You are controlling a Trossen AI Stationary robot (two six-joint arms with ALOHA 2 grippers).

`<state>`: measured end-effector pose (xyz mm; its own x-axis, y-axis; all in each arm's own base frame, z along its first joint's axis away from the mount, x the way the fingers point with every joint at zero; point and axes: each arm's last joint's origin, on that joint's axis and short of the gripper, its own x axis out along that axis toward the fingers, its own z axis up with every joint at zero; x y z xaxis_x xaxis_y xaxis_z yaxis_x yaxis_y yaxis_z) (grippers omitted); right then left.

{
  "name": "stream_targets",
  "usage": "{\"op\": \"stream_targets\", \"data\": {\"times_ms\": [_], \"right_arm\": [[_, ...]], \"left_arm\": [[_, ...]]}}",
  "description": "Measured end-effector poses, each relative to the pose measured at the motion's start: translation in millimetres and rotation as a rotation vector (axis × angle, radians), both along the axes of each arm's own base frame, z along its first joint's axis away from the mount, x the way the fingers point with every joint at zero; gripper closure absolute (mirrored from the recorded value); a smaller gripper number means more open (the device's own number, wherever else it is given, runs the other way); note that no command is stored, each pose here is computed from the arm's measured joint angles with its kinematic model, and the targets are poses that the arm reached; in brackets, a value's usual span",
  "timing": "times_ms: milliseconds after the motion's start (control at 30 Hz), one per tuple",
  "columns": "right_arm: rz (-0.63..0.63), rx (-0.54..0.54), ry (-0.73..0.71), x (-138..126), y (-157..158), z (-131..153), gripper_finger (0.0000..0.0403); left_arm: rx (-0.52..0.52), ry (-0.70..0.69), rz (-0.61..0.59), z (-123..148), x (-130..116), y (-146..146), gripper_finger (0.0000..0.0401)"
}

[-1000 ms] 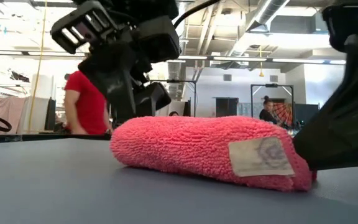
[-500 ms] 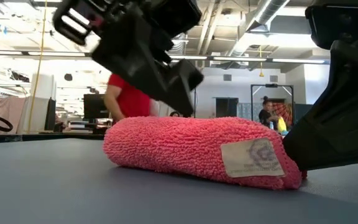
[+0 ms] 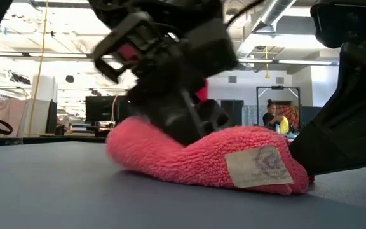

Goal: Roll towel
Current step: Move the pink towel to the bottom left of the table

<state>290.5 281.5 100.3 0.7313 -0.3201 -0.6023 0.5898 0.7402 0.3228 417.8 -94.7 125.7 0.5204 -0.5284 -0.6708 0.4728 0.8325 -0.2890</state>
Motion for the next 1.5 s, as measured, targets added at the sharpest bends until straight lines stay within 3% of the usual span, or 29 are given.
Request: {"op": "stream_targets", "data": {"times_ms": [167,400,533,767,1067,1200,1333,1400,1500], "right_arm": [[0.017,-0.005,0.01,-1,1,0,0.0389],[0.162,-0.128,0.081,-2,10,7,0.0363],[0.252,-0.12,0.122,-3,12,23,0.0357],[0.326,-0.087,0.136,-10,10,56,0.0355],[0.298,-0.138,0.025,-28,11,93,0.0354],[0.286,-0.16,-0.03,-37,17,99,0.0354],[0.244,-0.172,-0.088,-45,23,101,0.0354],[0.226,-0.184,-0.114,-48,25,102,0.0354],[0.202,-0.217,-0.15,-51,26,103,0.0354]], "left_arm": [[0.013,0.07,-0.004,-2,13,0,0.0195],[0.107,0.136,-0.013,-3,10,0,0.0203],[0.138,0.161,0.013,-4,9,2,0.0249],[0.16,0.19,0.06,-5,7,4,0.0382],[0.191,0.329,0.157,7,-6,20,0.0398],[0.254,0.358,0.206,15,-21,21,0.0399],[0.277,0.37,0.31,15,-54,28,0.04],[0.264,0.361,0.401,14,-76,38,0.04],[0.206,0.316,0.636,15,-111,53,0.0401]]}}
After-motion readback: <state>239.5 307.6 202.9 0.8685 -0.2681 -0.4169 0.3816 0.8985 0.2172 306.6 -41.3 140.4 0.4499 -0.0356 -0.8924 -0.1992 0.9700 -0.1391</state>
